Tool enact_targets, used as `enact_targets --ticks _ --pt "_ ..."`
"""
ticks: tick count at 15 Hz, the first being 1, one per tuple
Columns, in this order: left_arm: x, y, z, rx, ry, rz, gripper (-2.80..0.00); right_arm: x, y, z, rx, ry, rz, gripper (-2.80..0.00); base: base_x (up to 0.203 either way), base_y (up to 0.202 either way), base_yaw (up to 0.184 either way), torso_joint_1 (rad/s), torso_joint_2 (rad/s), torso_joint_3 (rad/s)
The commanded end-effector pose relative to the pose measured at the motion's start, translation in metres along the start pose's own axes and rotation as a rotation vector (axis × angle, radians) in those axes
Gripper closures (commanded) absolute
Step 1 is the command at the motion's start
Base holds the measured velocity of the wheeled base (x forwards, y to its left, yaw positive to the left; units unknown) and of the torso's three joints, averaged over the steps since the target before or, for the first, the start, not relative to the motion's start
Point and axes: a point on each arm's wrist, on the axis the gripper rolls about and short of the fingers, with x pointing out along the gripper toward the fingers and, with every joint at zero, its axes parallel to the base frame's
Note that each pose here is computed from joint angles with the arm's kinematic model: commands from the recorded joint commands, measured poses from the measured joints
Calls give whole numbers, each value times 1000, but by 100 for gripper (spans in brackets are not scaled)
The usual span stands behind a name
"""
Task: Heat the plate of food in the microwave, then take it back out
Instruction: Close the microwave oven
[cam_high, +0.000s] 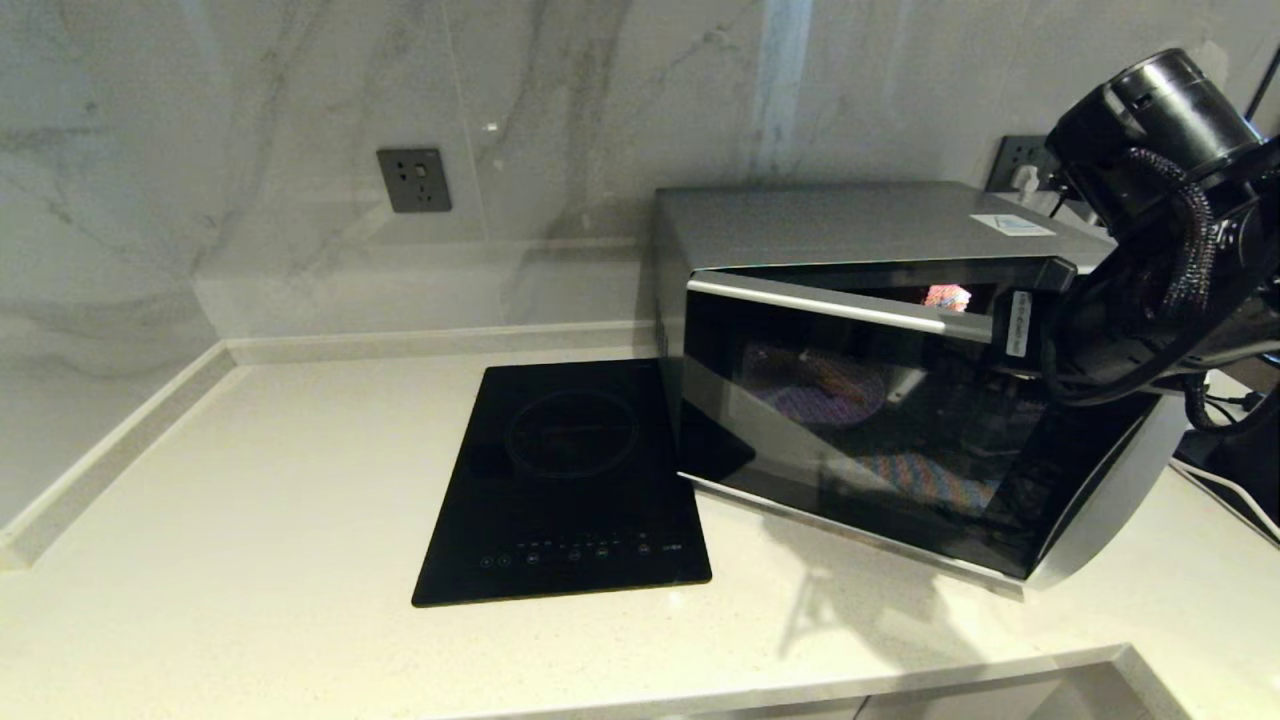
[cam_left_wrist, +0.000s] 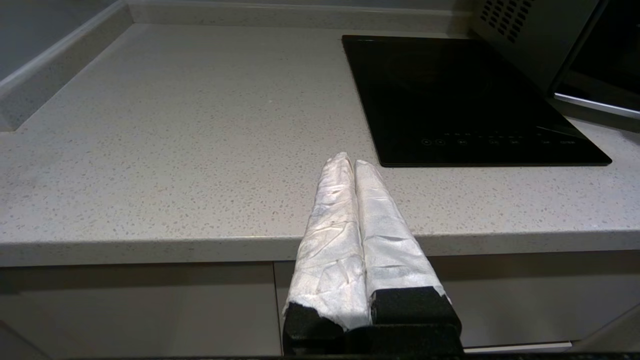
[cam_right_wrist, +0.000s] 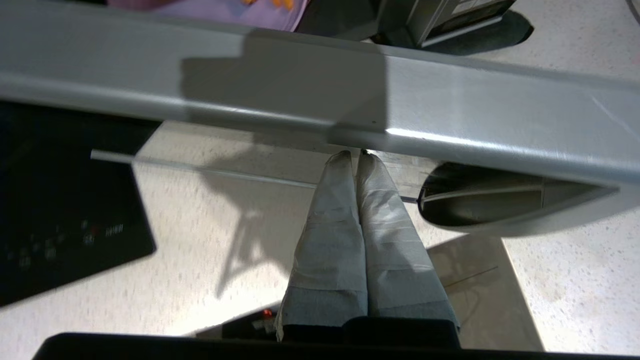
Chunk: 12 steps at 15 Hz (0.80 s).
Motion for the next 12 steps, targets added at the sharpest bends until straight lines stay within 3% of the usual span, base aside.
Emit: enact_targets --ticks 1,12 --pt "0 0 0 -1 1 1 0 21 -2 6 34 1 -41 0 0 0 0 0 0 0" --pt "0 0 0 -1 1 1 0 72 4 33 125 -135 -19 0 0 0 0 0 0 0"
